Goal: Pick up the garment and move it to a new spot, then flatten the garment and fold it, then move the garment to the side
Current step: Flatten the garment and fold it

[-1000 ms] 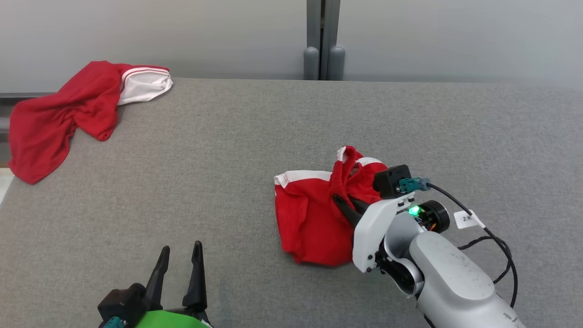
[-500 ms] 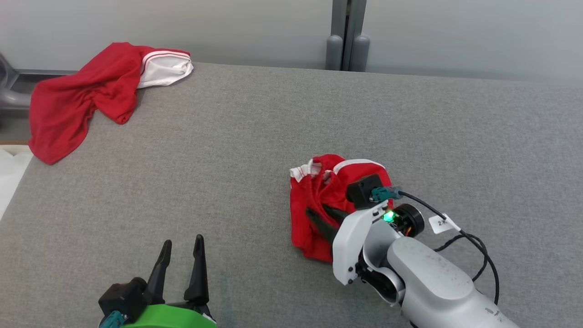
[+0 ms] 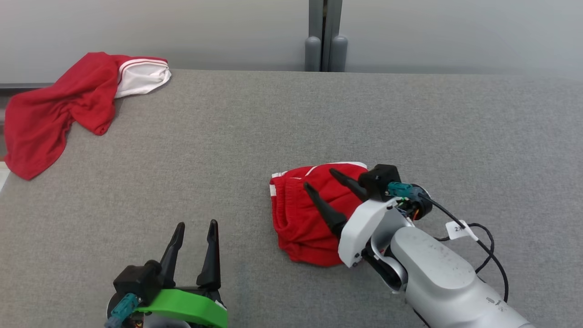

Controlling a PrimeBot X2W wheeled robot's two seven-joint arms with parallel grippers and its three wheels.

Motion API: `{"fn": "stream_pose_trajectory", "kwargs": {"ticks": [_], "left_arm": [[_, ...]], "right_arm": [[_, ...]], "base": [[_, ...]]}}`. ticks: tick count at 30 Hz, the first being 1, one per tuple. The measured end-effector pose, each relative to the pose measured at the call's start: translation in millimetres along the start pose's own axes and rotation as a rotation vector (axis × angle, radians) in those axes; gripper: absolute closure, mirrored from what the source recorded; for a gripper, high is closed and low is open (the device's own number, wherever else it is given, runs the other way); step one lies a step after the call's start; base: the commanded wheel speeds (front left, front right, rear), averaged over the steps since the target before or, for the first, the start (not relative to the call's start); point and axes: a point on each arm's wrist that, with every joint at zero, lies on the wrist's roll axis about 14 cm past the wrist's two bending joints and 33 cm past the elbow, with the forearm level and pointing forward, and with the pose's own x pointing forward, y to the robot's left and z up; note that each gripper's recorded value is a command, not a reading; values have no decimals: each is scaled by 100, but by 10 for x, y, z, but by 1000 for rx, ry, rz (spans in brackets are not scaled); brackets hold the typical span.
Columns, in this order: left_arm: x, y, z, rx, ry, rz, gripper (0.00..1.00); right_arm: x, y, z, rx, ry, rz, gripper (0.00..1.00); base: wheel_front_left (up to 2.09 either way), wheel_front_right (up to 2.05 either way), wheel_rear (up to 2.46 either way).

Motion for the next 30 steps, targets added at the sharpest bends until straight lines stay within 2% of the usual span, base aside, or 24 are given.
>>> {"fn": "stream_pose_trajectory", "kwargs": {"ticks": [6, 13, 18, 23, 25, 30], "left_arm": [[95, -189, 45, 21, -11, -68, 0], [117, -268, 96, 39, -27, -97, 0], [20, -171, 69, 43, -23, -64, 0], [-92, -105, 32, 44, -14, -39, 0], [-166, -9, 51, 51, -20, -6, 0], [-249, 63, -57, 58, 15, 15, 0]], "right_arm": [[-197, -405, 324, -56, -139, -139, 0], [-780, -907, 621, -119, -277, -362, 0], [-1250, -1041, 454, -107, -289, -479, 0], [-1555, -1075, 313, -91, -285, -546, 0], [-1760, -1077, 99, -31, -261, -592, 0], [-1831, -1090, 14, -38, -236, -610, 0]], "base": [[0, 0, 0], [0, 0, 0], [0, 0, 0], [0, 0, 0], [0, 0, 0], [0, 0, 0]]}}
